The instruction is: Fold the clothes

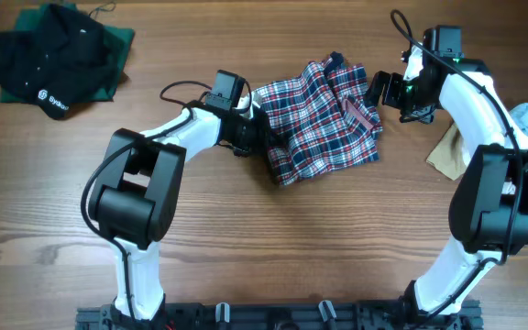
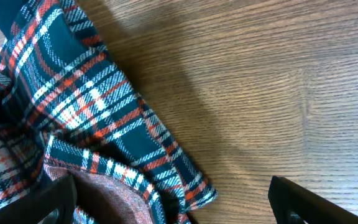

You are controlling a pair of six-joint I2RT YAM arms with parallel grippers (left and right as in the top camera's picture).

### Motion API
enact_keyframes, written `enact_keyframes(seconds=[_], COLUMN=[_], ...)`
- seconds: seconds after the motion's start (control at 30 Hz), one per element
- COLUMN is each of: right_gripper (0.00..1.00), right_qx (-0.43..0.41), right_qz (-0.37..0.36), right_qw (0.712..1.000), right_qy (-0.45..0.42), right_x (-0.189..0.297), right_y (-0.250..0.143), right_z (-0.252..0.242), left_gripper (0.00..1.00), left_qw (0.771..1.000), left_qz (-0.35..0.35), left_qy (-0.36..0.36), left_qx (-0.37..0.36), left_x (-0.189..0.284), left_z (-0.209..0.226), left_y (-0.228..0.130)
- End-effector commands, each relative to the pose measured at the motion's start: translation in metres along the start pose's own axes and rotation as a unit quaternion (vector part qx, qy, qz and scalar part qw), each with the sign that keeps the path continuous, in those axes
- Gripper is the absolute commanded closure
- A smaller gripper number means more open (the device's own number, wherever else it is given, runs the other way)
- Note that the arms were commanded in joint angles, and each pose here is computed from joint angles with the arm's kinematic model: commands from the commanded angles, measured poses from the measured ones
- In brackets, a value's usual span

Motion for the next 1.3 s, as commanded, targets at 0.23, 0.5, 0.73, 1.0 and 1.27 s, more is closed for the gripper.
enact_keyframes(seconds=[0.23,0.5,0.73,1.0,1.27], right_gripper=[0.0,0.0,0.0,0.0,0.0], right_qx=[0.029,0.113,0.114,0.113,0.112], right_qz=[-0.013,-0.022,-0.024,-0.024,-0.022], right_qw=[0.999,0.987,0.984,0.984,0.984], right_qy=[0.021,0.115,0.136,0.136,0.137], right_x=[0.011,0.014,0.015,0.014,0.012], right_y=[0.007,0.005,0.005,0.005,0.004], right_z=[0.007,0.032,0.038,0.038,0.038], left_gripper=[0.96,0.96,0.96,0.96,0.96], left_qw=[0.997,0.989,0.977,0.98,0.943], left_qz=[-0.058,-0.1,-0.143,-0.173,-0.283], left_qy=[0.041,0.049,0.038,0.051,0.173], left_qx=[0.025,0.093,0.154,0.079,0.019], left_x=[0.007,0.059,0.107,0.138,0.199], left_z=[0.029,0.076,0.117,0.111,0.095], left_y=[0.028,0.071,0.104,0.118,0.147])
Point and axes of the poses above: each gripper's point midway between its finger pads, its own x axis back along the fingers, its own z axis along the line the jaws close on, y = z × x, the point moved 4 cm from there along x, back along the fingers, and after that the axes turned 14 degrees about x, right-handed, at the moved point
